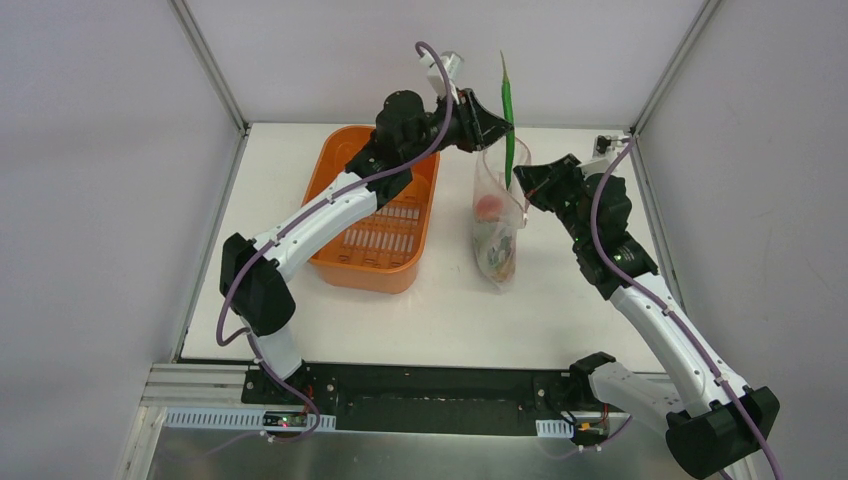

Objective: Place the food in the zip-top bag and seal the zipper

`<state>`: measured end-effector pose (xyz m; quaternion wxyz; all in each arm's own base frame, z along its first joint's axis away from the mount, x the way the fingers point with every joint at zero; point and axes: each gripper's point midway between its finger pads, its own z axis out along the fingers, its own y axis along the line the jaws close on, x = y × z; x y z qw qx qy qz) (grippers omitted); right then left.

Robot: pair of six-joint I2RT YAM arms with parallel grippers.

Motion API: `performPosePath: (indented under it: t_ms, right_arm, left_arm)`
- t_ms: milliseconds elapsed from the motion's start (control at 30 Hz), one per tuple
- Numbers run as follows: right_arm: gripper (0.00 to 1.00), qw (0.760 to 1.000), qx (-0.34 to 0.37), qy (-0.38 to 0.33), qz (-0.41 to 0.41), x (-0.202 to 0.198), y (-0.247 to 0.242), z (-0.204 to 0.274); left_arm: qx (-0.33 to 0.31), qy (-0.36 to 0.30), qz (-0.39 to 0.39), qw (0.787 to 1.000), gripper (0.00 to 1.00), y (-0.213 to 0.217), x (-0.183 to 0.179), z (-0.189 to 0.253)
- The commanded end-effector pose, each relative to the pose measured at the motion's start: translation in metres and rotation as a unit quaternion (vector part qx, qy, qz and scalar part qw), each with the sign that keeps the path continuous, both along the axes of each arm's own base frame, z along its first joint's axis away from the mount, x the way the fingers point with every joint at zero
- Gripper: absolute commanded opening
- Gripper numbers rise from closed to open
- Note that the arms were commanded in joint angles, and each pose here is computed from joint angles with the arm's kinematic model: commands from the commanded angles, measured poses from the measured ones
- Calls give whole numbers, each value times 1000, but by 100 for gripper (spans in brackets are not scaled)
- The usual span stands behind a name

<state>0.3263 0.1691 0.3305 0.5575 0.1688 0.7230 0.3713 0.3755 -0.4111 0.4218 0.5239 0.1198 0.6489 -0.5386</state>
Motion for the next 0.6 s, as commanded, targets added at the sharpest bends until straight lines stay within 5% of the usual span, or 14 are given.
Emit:
performPosePath:
  t_ms: [0, 233, 567]
  right_arm:
    - [0, 997, 43, -58, -25, 1, -9, 42]
    - [0, 996, 46, -66, -33, -5, -16, 47]
    - [0, 997, 34, -58, -32, -6, -18, 39]
  left_arm:
    - [40, -20, -15, 999, 29, -6, -21, -12]
    - [86, 7, -29, 996, 57, -2, -35, -39]
    - [112, 2, -29, 993, 60, 16, -52, -20]
